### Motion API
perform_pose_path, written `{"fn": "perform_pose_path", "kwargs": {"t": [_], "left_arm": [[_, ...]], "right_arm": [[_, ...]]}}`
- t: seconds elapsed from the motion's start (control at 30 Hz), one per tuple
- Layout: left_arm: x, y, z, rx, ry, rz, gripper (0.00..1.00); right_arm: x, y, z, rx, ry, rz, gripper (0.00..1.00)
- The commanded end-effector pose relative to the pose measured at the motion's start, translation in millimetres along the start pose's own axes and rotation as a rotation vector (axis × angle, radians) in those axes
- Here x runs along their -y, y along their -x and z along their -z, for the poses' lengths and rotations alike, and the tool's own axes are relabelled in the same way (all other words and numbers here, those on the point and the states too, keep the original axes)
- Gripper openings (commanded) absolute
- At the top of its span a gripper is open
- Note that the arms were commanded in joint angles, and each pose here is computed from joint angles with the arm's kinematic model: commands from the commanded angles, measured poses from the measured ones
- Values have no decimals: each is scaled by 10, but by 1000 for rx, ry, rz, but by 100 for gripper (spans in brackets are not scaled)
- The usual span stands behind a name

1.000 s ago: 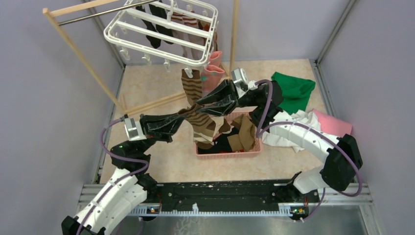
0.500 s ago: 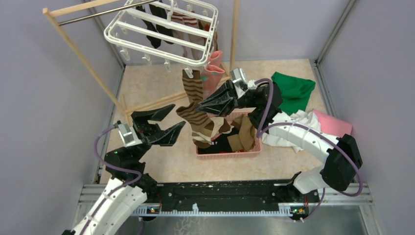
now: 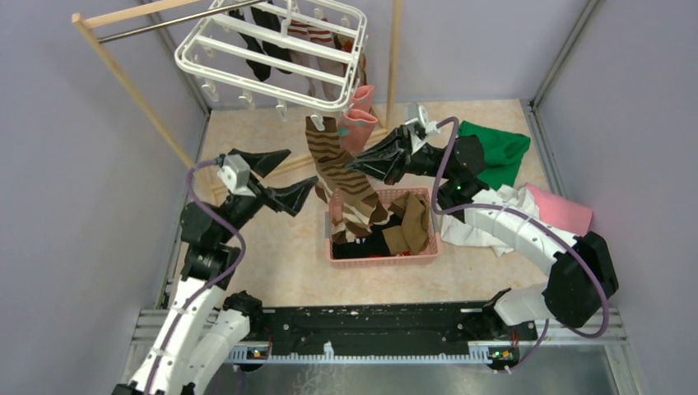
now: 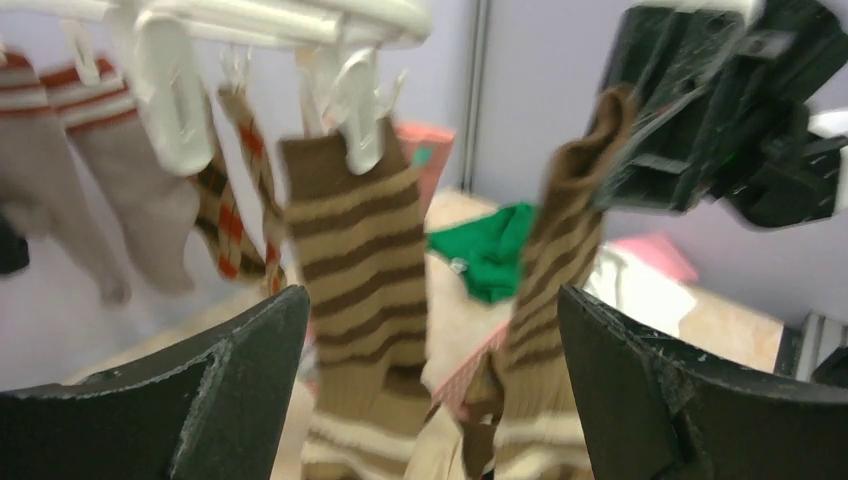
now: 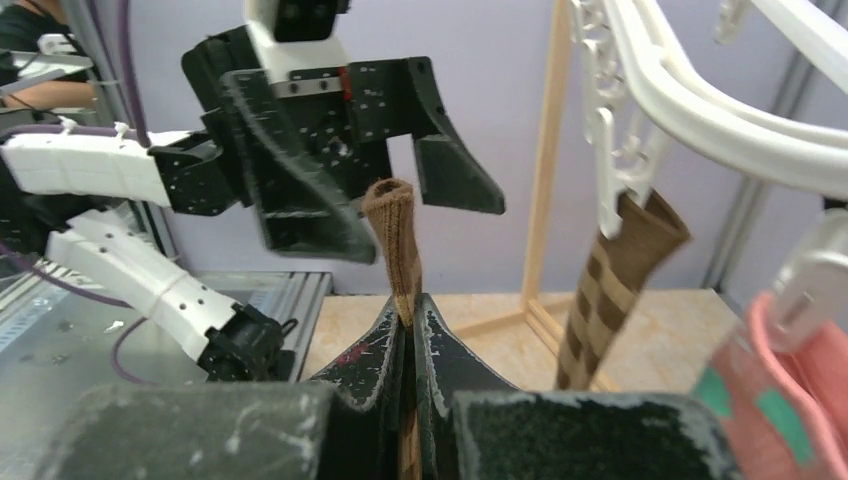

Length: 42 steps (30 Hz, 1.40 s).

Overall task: Clip the socks to the hanger
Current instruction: Pick up the sock from the bin, then open the clamp at the hanger.

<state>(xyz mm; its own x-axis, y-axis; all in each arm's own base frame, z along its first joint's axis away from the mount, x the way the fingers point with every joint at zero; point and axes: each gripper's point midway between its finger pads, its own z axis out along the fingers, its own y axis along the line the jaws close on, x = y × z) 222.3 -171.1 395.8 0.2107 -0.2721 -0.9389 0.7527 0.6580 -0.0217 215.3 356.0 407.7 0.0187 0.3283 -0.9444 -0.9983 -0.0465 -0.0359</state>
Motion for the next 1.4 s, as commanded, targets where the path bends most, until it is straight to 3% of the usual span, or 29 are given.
{"fn": "perform_pose_path", "kwargs": {"t": [0.0,0.1,0.27,0.43,0.53,0.9,1.37], "left_arm": [[-187,-76,20,-51,-126,89,99],[-223,67,219,16,-230,159,99],[-274,92,280,42,-262,100,99],[-377,250,255,199,-232,31,99],[-450,360,241,304,-239,63,99],[-778,547,44,368,-207,71,99],[-863,600,-241,329,-294,-9,98]], "right_arm": [[-8,232,197,25,-48,84,0],[-31,244,266,18,-57,114,0],[-100,227,323,19,-53,138,0],[-179,239,308,19,-3,146,0],[-205,237,291,20,16,137,0],[-275,174,223,18,48,127,0],[-250,205,179,25,55,134,0]]}}
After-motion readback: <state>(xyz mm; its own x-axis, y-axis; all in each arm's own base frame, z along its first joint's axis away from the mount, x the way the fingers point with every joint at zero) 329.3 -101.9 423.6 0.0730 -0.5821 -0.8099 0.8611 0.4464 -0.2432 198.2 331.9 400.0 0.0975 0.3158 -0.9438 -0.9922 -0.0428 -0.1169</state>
